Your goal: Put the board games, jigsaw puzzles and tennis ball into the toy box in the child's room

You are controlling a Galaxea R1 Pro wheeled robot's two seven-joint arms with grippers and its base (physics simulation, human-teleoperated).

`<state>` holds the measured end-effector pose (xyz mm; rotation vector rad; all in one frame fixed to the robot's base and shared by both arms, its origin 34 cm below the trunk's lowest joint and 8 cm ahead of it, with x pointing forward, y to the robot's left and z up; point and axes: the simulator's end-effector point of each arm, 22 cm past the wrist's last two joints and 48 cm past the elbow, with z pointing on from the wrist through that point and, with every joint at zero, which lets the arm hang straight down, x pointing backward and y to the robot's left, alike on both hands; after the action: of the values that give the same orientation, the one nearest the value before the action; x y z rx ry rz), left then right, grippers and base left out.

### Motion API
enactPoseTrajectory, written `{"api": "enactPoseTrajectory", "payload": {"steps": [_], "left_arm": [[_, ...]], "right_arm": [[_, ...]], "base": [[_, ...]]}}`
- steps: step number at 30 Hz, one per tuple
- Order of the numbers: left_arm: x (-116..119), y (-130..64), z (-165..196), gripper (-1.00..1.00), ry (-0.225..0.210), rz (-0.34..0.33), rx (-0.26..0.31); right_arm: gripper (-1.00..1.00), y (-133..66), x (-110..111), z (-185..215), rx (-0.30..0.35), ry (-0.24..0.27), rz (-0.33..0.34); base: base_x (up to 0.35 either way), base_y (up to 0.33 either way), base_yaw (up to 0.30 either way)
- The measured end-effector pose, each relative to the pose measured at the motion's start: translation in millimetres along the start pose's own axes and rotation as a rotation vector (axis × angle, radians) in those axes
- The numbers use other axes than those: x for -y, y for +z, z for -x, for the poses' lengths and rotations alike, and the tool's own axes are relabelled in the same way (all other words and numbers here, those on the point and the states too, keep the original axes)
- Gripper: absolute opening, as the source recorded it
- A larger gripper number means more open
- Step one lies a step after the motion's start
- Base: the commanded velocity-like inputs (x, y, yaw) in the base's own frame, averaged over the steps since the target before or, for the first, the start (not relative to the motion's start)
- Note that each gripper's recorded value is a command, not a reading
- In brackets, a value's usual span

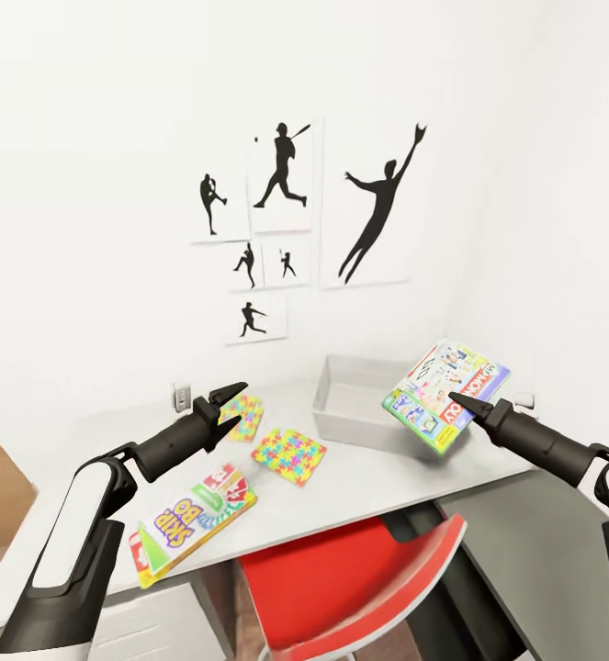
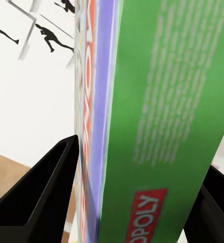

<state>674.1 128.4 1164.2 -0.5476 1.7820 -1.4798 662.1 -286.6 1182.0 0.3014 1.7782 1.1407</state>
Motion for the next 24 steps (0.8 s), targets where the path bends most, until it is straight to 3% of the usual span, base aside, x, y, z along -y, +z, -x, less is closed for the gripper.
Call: {"api": "enactPoseTrajectory", "payload": {"steps": [12,24], "left_arm": [[-0.5,0.0,0.5,1.00,-0.001,0.002,0.003],[-1.6,1.1,-0.8,1.00,0.000,0.006,0.000]], "right_arm": [[-1.00,0.0,0.6,0.0,0.000,-0.002,-0.003],[-1.00,0.3,0.4,0.1,0.000,0.000,0.000]], "base": [[0.286,-0.016,0.000],[0.058,-0.008,0.000]]}}
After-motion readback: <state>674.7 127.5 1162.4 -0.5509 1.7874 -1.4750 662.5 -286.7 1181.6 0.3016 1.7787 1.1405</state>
